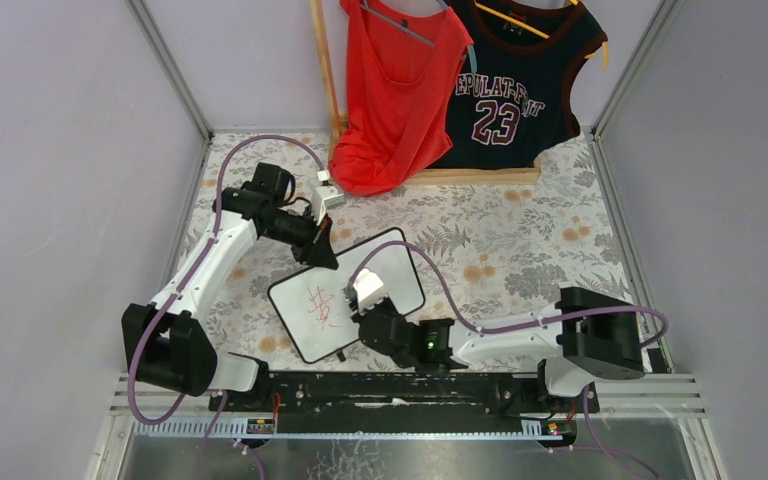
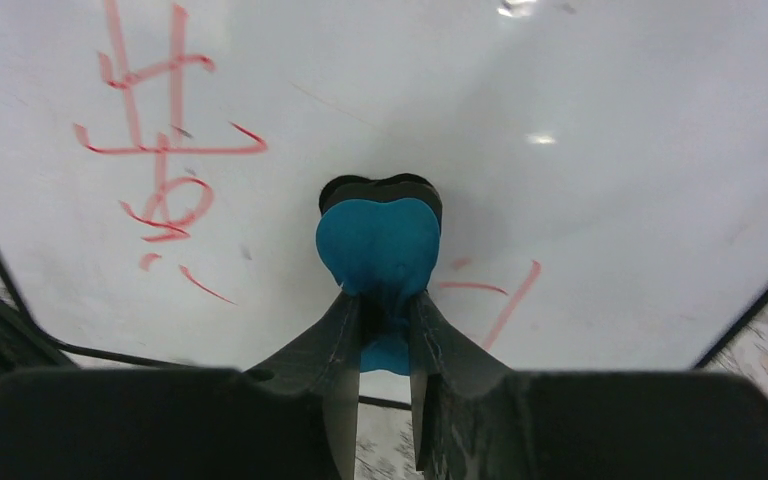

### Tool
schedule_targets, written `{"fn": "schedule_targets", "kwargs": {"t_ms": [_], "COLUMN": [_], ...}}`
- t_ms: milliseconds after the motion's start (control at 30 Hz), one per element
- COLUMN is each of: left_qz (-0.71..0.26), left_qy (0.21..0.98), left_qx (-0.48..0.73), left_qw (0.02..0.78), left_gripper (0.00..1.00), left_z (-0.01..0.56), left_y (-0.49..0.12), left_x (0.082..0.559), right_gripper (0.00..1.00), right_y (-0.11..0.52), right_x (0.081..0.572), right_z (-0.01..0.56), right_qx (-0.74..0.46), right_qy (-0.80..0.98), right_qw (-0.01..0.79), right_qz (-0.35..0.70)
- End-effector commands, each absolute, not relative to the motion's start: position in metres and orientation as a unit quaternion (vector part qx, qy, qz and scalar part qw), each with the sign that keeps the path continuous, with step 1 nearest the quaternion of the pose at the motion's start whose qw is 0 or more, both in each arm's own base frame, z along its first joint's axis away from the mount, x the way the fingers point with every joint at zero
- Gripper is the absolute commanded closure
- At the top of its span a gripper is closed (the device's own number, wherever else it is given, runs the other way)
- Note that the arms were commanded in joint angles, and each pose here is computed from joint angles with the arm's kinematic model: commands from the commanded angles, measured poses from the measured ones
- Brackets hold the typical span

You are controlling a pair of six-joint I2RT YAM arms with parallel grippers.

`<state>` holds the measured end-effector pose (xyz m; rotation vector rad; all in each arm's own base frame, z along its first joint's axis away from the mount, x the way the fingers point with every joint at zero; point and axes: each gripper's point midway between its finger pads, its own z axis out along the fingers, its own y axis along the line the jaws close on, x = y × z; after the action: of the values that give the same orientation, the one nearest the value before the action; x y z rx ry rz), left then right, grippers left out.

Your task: Erase the whiteboard

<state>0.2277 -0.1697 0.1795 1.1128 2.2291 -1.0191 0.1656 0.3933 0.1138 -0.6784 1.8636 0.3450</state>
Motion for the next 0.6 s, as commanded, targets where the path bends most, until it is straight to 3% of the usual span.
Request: {"fn": "schedule_targets", "kwargs": {"t_ms": [0,267,567], "left_qz": [-0.335,-0.336,-0.335], "left_qy": [0.830,0.830,0.830], "left_qx": [0.422,0.422,0.422], "left_qw": [0.143,0.144,0.144], "left_gripper": [1.00,1.00,1.00], "left_z": [0.140,0.141,0.141], "left_y": [-0.154,-0.155,-0.154], "left_x": [0.202,0.202,0.202], "right_gripper": [1.00,1.00,1.00], "right_y": [0.349,0.285,0.339], "right_x": [0.184,0.203,0.191], "right_z": [0.124,0.123,0.117], "right_qx": [-0.225,-0.184,-0.220], "right_qy": [0.793,0.803,0.802], "right_qw": [0.552,0.560,0.539], "right_qz": [0.126,0.087,0.132]}}
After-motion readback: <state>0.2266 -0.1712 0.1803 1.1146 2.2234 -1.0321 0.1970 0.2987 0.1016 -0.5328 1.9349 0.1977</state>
